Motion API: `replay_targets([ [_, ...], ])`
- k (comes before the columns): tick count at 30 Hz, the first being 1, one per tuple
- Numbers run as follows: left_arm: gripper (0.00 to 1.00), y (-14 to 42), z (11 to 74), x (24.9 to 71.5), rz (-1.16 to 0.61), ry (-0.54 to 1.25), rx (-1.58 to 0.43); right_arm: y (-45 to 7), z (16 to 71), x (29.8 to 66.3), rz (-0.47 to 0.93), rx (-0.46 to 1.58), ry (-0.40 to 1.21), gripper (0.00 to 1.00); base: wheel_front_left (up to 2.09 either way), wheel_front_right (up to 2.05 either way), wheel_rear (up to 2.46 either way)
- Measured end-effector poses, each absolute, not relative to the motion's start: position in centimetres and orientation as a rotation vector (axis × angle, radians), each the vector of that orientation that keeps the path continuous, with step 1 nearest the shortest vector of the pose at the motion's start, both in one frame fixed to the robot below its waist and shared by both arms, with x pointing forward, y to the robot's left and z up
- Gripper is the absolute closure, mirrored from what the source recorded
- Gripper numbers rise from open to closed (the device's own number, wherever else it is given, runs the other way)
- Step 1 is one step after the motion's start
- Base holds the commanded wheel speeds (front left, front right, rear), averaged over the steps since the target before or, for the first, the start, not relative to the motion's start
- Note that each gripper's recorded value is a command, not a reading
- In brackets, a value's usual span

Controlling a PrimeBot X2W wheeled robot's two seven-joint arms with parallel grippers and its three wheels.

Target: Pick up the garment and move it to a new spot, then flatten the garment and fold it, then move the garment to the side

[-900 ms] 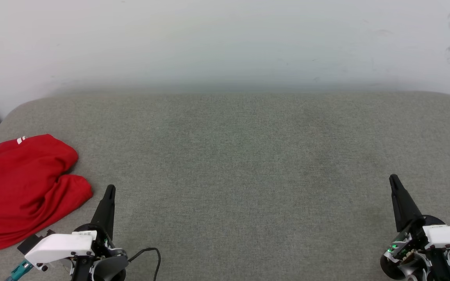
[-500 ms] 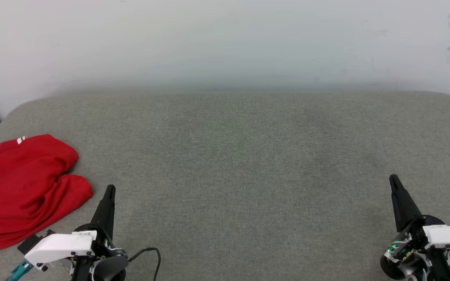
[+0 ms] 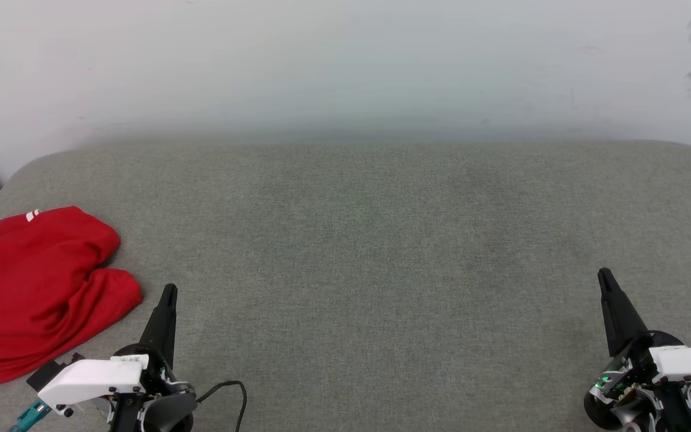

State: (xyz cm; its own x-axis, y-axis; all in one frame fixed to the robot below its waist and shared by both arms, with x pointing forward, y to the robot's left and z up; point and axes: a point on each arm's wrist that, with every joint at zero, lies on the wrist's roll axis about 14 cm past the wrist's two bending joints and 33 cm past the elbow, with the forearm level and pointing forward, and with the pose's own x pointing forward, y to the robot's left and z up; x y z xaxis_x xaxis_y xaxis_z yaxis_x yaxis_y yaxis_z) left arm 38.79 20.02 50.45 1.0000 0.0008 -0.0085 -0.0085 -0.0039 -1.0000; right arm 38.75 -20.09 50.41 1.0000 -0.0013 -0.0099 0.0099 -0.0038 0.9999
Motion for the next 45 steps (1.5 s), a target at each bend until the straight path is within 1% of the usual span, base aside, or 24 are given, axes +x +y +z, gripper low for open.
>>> replay_targets([
  [15, 1.00, 20.0, 50.5, 38.8, 0.008, 0.006, -1.575, -20.1, 50.4, 38.7, -0.009, 1.575, 0.007, 1.00, 0.00, 0.00, 0.00],
  [16, 0.00, 20.0, 50.1, 38.7, 0.015, 0.014, -1.576, -20.1, 50.1, 38.6, -0.017, 1.576, 0.014, 0.00, 0.00, 0.00, 0.00],
  [20, 0.00, 19.7, 48.6, 37.9, 0.049, 0.052, -1.578, -20.2, 48.5, 37.8, -0.060, 1.577, 0.043, 0.00, 0.00, 0.00, 0.00],
  [30, 0.00, 18.4, 49.3, 38.1, 0.021, 0.045, -1.534, -19.9, 49.2, 37.7, -0.056, 1.522, 0.016, 0.00, 0.00, 0.00, 0.00],
  [45, 0.00, 17.4, 51.0, 38.1, -0.027, 0.009, -1.311, -19.7, 50.3, 37.5, -0.038, 1.261, -0.016, 0.00, 0.00, 0.00, 0.00],
])
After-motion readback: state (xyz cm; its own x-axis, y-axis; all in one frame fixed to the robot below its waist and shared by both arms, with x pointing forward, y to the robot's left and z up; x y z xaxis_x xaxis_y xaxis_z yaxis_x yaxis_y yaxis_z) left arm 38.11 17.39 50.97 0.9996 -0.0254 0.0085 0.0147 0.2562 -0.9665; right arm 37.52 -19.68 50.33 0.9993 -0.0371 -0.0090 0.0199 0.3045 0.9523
